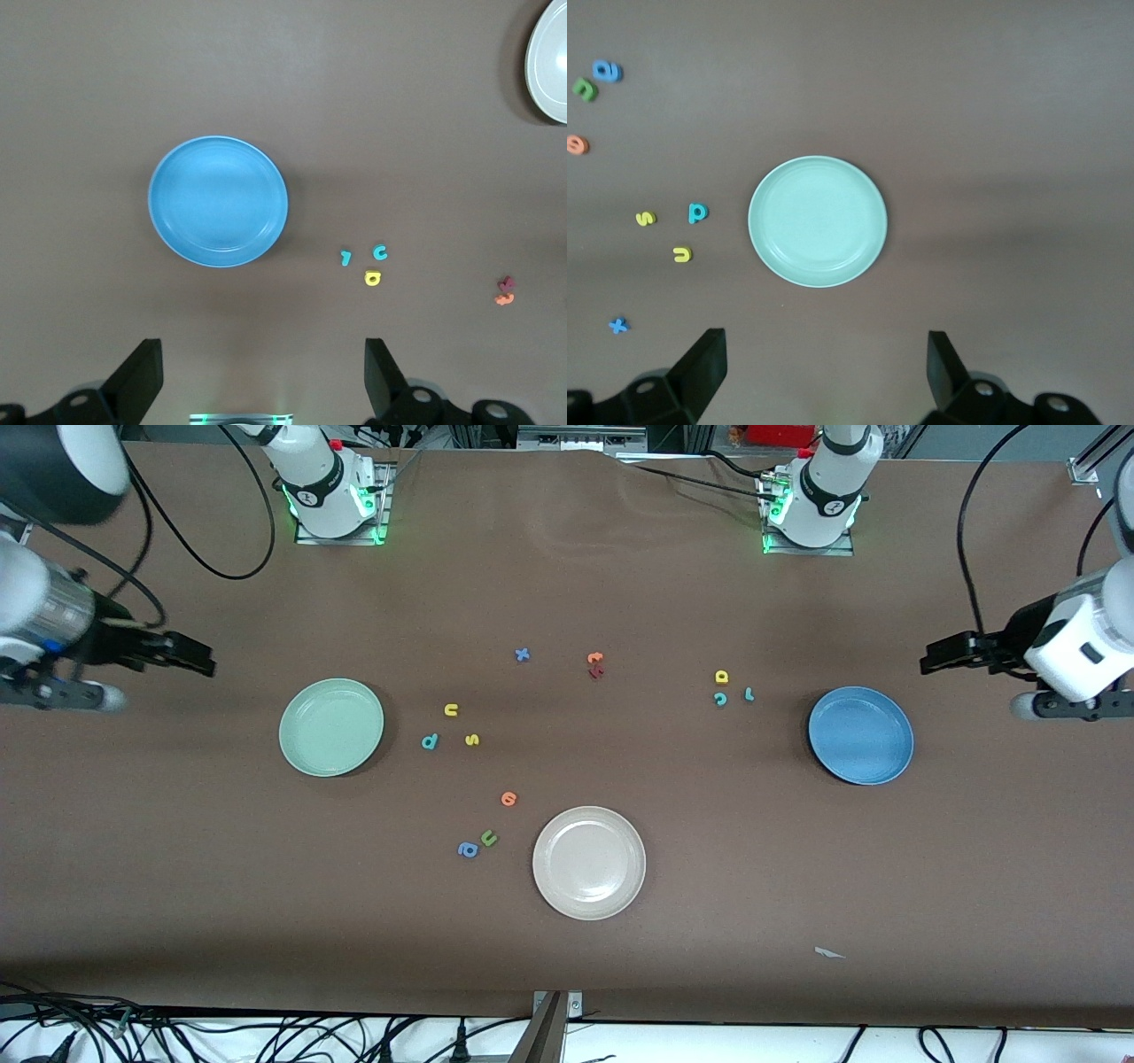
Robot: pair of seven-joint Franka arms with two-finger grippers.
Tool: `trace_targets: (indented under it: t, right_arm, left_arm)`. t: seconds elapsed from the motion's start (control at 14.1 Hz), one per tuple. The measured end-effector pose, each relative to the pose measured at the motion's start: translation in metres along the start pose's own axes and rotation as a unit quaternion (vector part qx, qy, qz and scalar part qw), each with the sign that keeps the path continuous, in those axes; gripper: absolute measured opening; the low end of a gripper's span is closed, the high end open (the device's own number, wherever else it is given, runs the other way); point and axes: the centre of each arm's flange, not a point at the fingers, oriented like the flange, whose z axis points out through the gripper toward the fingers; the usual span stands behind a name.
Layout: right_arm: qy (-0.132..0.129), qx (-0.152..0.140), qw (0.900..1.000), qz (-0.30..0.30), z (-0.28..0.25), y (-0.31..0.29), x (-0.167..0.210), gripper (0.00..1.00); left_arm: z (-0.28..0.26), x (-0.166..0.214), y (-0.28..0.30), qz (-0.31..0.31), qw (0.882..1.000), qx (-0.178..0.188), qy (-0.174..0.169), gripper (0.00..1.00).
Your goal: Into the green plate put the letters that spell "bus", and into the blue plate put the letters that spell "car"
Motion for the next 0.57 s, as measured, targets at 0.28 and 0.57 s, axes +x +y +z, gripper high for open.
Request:
trace_targets:
  t: [0.28, 0.57]
  right_arm:
    - [-0.045, -0.019, 0.998, -0.045, 0.084, -0.104, 0.019, 1.00]
    - [-0.012, -0.018, 0.999, 0.035, 0.173, -0.168, 0.041, 1.00]
  left_arm:
    - [0.079, 0.008, 0.043, -0.034, 0.999, 0.007, -0.012, 1.00]
    - [0.177, -0.004, 0.069, -0.065, 0.998, 0.019, -0.017, 1.00]
